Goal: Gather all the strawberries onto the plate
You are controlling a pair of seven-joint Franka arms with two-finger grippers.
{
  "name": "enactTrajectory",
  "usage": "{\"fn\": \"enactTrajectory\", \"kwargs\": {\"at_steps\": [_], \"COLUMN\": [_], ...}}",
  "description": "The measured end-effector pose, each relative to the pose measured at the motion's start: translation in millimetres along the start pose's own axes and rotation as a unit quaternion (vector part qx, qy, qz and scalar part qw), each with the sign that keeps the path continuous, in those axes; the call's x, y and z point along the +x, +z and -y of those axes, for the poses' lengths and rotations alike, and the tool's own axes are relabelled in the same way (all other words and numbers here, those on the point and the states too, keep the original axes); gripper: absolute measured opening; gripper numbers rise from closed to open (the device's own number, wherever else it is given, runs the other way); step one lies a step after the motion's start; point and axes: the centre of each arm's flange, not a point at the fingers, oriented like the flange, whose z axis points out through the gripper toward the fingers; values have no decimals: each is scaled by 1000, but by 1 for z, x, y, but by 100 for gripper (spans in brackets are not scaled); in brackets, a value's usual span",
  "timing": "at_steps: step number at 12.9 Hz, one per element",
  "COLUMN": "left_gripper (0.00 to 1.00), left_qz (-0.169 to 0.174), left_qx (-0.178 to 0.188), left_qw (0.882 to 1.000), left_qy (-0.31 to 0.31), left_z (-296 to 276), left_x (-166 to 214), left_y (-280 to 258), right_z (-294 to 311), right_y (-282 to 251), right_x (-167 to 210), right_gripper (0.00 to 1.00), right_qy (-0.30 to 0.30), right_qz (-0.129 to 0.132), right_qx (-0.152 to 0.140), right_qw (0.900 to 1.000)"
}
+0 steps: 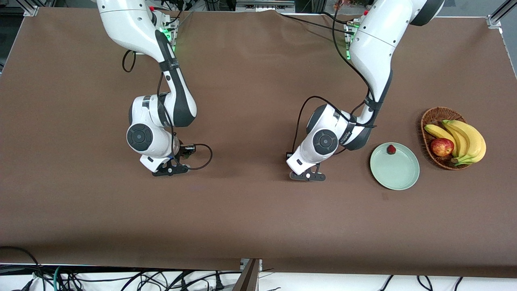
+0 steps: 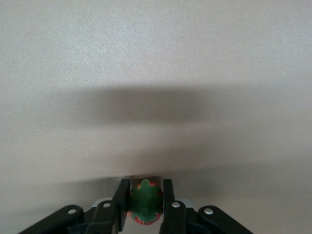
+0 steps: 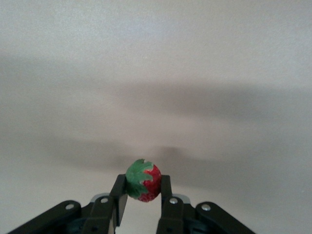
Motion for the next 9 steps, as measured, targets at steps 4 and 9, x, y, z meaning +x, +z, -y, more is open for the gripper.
{"fn": "enactTrajectory", "kwargs": {"at_steps": [4,9], "left_gripper": [31,31], "left_qz": [-7,9], "left_qx": [2,-7], "left_qw": [1000,996], "left_qy": [16,88], "left_z": [40,190], "left_x": [21,57], "left_y": [-12,-72], "right_z": [9,27], "right_y": [3,-6], "right_x": [-2,1], "right_gripper": [32,32], "right_qy": [3,21], "right_qz": [2,-6], "right_qx": [3,11], "right_qw": [1000,1000]}}
